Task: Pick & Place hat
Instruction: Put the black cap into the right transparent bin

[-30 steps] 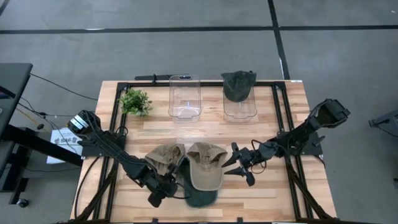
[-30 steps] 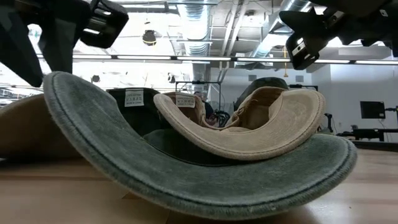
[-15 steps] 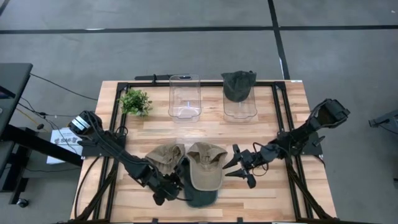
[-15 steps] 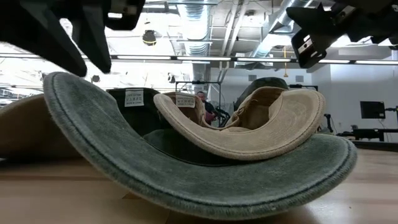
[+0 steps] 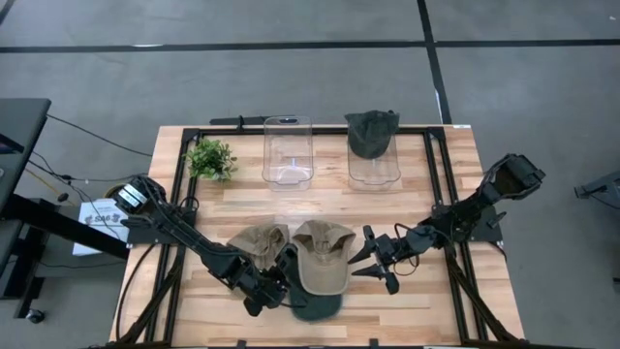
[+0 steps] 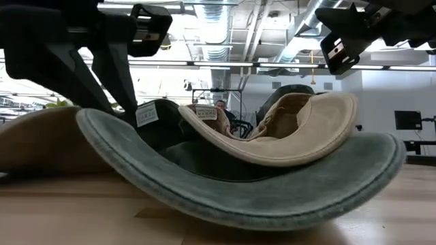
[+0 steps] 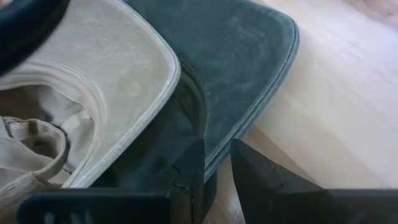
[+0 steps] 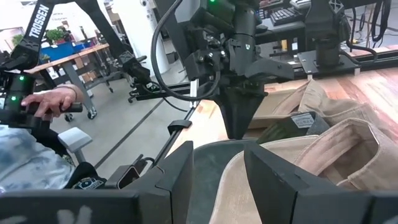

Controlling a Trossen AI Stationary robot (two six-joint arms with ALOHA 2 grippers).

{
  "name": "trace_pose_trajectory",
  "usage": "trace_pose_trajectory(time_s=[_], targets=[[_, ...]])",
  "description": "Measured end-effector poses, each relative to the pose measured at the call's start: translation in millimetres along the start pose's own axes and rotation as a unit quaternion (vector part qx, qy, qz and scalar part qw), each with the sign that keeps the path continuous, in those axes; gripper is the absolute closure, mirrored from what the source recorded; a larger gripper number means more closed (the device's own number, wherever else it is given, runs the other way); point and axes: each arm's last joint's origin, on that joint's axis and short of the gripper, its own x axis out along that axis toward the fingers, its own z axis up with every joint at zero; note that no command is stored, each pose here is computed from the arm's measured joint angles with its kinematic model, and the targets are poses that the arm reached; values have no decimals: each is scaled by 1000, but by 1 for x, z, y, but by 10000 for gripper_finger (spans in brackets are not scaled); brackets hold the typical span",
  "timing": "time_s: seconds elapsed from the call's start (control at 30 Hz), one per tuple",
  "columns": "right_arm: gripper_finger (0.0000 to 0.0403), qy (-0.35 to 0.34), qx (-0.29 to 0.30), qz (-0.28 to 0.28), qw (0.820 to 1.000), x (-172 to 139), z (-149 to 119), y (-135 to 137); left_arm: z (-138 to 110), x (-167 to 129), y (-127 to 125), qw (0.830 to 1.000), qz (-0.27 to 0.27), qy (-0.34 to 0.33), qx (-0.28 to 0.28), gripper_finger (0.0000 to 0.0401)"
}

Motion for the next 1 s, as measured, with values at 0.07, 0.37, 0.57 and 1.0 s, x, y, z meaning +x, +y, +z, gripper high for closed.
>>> trace_pose_trajectory(time_s=[0.07,0.37,0.57,1.0], targets=[[268,0,0,0,1000,0,0,0,0,0,-1,1000,-6,-3,-5,325],[268,0,-3,0,1000,0,0,0,0,0,-1,1000,-12,-3,-12,325],[269,0,-3,0,1000,0,0,0,-2,2,4,1000,-8,-1,-19,325],[269,-4,-4,-2,1000,0,1,0,0,5,16,997,-30,-34,-54,325]])
